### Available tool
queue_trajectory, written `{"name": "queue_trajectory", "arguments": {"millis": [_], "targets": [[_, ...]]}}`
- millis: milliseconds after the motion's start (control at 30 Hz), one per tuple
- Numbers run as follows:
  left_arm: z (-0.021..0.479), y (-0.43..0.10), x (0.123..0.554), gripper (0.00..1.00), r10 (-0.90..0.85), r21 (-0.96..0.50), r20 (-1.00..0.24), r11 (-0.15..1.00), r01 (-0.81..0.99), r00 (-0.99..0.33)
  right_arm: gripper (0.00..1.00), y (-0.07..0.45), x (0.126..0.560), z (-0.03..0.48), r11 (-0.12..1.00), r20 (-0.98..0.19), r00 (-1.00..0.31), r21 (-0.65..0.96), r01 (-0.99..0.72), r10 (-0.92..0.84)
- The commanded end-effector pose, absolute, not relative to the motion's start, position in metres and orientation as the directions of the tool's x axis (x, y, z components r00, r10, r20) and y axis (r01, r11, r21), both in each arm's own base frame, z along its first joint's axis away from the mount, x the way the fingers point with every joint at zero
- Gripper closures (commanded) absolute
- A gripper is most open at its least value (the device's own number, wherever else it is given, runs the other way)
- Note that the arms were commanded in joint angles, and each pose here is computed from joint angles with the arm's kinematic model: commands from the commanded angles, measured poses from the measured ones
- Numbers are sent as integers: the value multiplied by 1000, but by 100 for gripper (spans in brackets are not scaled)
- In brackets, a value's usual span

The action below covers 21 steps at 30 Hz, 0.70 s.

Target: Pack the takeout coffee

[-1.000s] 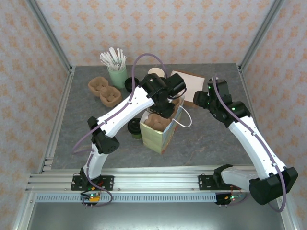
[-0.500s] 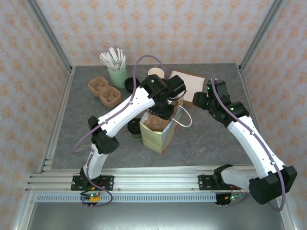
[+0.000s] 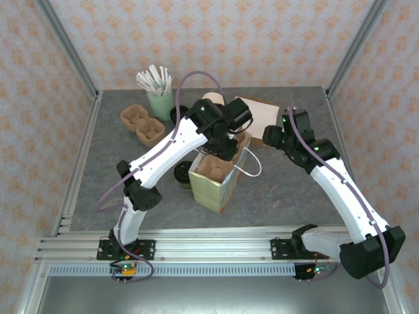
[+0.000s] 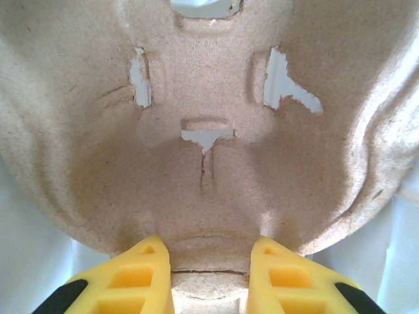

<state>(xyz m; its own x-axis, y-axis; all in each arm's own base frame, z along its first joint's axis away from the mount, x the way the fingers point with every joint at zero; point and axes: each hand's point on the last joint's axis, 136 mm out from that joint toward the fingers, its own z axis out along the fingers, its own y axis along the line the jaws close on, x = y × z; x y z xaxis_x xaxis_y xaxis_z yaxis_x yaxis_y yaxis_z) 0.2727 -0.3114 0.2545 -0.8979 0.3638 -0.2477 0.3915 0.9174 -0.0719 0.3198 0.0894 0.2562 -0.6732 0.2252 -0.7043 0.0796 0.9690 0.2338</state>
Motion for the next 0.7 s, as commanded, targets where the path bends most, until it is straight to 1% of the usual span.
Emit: {"name": "queue_trajectory", "arguments": {"millis": [0,400,667], "targets": [[261,-296,248,78,373,-66,-199,918,392,-906,37,88,322,254,970,-711,-668,229,77,221],[238,-291,248,77,421,-6,-125,905,425,-898,37,87,321,252,972,-711,-669,222,79,217],[238,-291,248,77,413,-5,-122,909,417,-903,37,88,321,248,972,-706,-675,223,76,215]]}}
